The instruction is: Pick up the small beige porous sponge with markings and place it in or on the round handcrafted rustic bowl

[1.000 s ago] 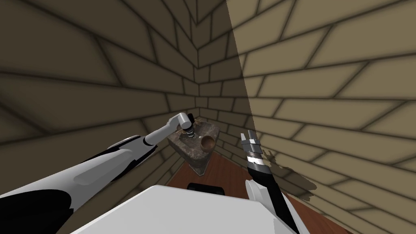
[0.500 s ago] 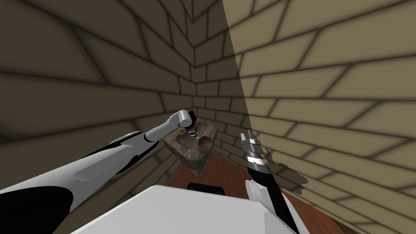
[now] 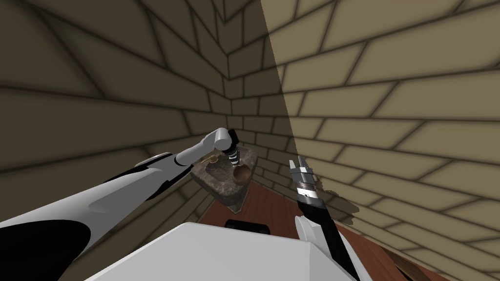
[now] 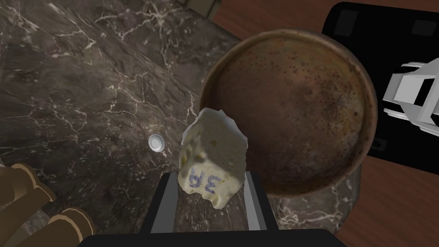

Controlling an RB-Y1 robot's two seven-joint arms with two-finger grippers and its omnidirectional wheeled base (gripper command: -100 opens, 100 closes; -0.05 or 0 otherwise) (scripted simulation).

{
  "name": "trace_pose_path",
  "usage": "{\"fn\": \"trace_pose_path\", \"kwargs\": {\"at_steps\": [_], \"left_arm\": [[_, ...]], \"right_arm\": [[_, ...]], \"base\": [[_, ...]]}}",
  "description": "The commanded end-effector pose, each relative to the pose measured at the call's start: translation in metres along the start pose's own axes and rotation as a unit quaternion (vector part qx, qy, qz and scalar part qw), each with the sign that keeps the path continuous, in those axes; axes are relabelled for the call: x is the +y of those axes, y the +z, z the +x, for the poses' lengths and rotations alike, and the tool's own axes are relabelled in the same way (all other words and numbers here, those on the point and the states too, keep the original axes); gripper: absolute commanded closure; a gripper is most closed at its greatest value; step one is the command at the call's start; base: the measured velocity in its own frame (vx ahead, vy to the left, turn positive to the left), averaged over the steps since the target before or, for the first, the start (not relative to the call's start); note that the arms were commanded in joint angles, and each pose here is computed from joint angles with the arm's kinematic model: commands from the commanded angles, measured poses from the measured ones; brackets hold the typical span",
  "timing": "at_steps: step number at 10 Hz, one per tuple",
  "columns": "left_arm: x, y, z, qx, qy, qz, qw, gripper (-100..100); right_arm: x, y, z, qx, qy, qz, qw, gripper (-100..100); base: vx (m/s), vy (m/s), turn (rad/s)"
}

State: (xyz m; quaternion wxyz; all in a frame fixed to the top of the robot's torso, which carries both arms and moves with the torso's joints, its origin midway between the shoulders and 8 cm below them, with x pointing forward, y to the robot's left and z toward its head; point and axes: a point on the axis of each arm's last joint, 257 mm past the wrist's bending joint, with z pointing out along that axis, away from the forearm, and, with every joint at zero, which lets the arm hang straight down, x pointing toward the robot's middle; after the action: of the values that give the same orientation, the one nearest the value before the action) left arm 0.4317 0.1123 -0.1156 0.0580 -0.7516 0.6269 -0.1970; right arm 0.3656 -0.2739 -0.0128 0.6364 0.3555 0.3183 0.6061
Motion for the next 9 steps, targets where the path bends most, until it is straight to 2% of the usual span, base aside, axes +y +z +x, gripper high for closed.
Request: {"fn": "trace_pose_path", "kwargs": {"at_steps": [1, 4, 9], "left_arm": [[0.012, -0.009, 0.008, 0.002, 0.011, -0.01, 0.9999, 100], [0.031, -0.022, 0.011, -0.011, 0.03, -0.028, 0.9991, 100], [0.046, -0.034, -0.01, -0.066, 0.047, -0.046, 0.9956, 100]], "right_arm": [[0.0, 0.0, 0.0, 0.0, 0.0, 0.0, 1.0, 0], [0.0, 0.0, 0.0, 0.0, 0.0, 0.0, 1.0, 0], [0.0, 0.0, 0.0, 0.0, 0.0, 0.0, 1.0, 0]], "base": [[0.013, -0.025, -0.09], [0.012, -0.025, -0.082], [0.015, -0.015, -0.042]]}}
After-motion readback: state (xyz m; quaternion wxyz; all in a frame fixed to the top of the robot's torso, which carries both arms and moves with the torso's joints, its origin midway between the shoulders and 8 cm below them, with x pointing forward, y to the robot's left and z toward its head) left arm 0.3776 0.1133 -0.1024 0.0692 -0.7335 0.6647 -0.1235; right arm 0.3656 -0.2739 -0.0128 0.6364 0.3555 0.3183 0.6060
